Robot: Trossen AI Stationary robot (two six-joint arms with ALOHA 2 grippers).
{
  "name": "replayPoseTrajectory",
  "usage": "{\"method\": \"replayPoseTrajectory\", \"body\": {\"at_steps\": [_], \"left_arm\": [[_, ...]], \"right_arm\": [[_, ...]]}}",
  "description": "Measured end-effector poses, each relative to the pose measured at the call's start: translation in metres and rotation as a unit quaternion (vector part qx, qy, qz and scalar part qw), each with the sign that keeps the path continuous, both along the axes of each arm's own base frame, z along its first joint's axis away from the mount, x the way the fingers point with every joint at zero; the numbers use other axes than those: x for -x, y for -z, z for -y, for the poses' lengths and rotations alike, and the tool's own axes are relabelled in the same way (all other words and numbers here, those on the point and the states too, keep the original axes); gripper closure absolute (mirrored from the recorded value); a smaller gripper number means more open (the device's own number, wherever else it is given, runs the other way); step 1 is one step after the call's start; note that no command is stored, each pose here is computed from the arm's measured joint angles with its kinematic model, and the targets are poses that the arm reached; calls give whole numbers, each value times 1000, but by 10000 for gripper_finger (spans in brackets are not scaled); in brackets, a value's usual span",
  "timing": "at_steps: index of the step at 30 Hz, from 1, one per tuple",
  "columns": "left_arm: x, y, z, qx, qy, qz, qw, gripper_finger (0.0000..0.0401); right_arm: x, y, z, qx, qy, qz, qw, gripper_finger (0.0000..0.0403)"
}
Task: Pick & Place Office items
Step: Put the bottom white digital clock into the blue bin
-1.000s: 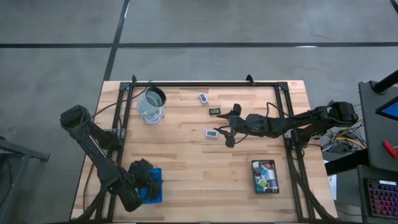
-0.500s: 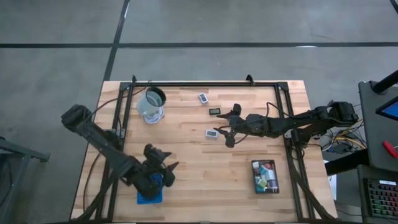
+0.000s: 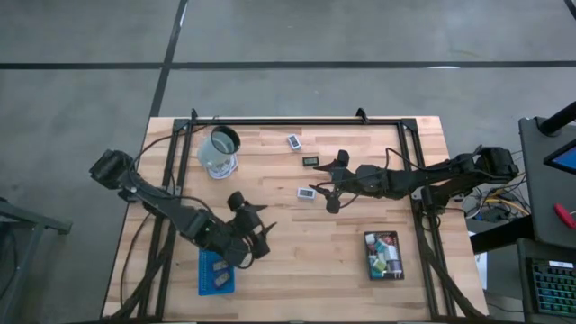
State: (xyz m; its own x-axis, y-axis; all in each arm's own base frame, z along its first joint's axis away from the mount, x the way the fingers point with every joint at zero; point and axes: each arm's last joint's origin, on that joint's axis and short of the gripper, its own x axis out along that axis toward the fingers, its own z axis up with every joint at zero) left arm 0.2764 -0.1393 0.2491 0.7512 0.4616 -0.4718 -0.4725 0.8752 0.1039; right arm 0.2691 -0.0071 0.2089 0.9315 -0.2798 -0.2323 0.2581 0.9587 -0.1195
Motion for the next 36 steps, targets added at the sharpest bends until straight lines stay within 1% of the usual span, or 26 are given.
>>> {"method": "replayPoseTrajectory", "body": {"at_steps": [2,5,7,9,12,14,18,20,23,26,30,33,36], "left_arm": [[-3,6,2,7,9,15,1000,137],[-8,14,3,-1,45,12,999,137],[-10,17,1,7,53,23,998,137],[-12,22,-3,5,55,24,998,137],[-14,30,-10,-7,80,9,997,137],[-16,35,-16,-1,93,8,996,137],[-19,49,-37,14,92,4,996,137],[-20,56,-49,8,98,2,995,137],[-21,64,-65,-12,125,3,992,137],[-23,67,-82,-20,155,31,987,137],[-25,71,-105,-3,203,47,978,137],[-26,72,-123,2,214,51,976,137],[-29,75,-136,-3,210,58,976,137]], "right_arm": [[0,0,0,0,0,0,1000,129],[0,0,0,0,0,0,1000,129],[0,0,0,0,0,0,1000,129],[0,0,0,0,0,0,1000,129],[0,0,0,0,0,0,1000,129],[0,0,0,0,0,0,1000,129],[0,0,0,0,0,0,1000,129],[0,0,0,0,0,0,1000,129],[0,0,0,0,0,0,1000,129],[0,0,0,0,0,0,1000,129],[0,0,0,0,0,0,1000,129],[0,0,0,0,0,0,1000,129],[0,0,0,0,0,0,1000,129]]}}
